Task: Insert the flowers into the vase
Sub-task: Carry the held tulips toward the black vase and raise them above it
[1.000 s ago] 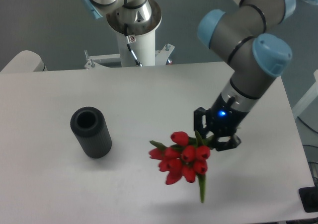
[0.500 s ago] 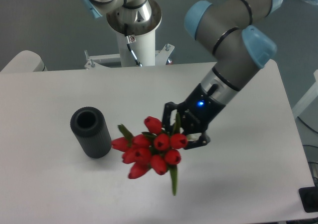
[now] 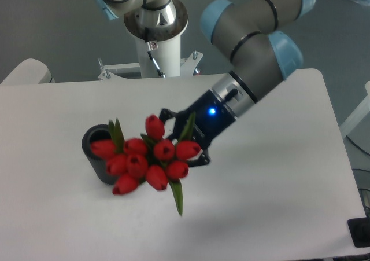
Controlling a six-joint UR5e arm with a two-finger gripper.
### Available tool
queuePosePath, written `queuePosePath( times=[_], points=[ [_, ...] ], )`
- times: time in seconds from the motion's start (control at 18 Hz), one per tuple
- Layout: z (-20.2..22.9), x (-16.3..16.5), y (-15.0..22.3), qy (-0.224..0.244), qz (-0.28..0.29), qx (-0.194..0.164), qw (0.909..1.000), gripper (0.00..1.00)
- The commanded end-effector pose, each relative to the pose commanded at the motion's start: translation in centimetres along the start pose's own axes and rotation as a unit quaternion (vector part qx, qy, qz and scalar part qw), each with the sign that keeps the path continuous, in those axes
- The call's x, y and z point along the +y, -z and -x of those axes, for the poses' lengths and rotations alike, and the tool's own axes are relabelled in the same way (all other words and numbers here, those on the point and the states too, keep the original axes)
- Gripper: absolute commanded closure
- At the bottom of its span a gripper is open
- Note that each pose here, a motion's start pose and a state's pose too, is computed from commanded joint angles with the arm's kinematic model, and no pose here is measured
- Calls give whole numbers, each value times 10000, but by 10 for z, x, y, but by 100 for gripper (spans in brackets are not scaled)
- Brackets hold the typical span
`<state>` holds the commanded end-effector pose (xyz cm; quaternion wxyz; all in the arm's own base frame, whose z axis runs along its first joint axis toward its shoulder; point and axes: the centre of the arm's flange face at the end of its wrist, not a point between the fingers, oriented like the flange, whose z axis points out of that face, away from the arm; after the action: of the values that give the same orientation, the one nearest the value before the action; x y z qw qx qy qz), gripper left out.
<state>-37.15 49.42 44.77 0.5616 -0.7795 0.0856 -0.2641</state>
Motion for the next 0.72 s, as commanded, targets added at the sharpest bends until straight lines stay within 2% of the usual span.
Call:
queuePosePath(
  times=[0.22,0.72],
  points=[
    [-32,13,0,3,-414,117,9991,95],
    [-74,36,-20,29,-564,341,9978,94]
  ],
)
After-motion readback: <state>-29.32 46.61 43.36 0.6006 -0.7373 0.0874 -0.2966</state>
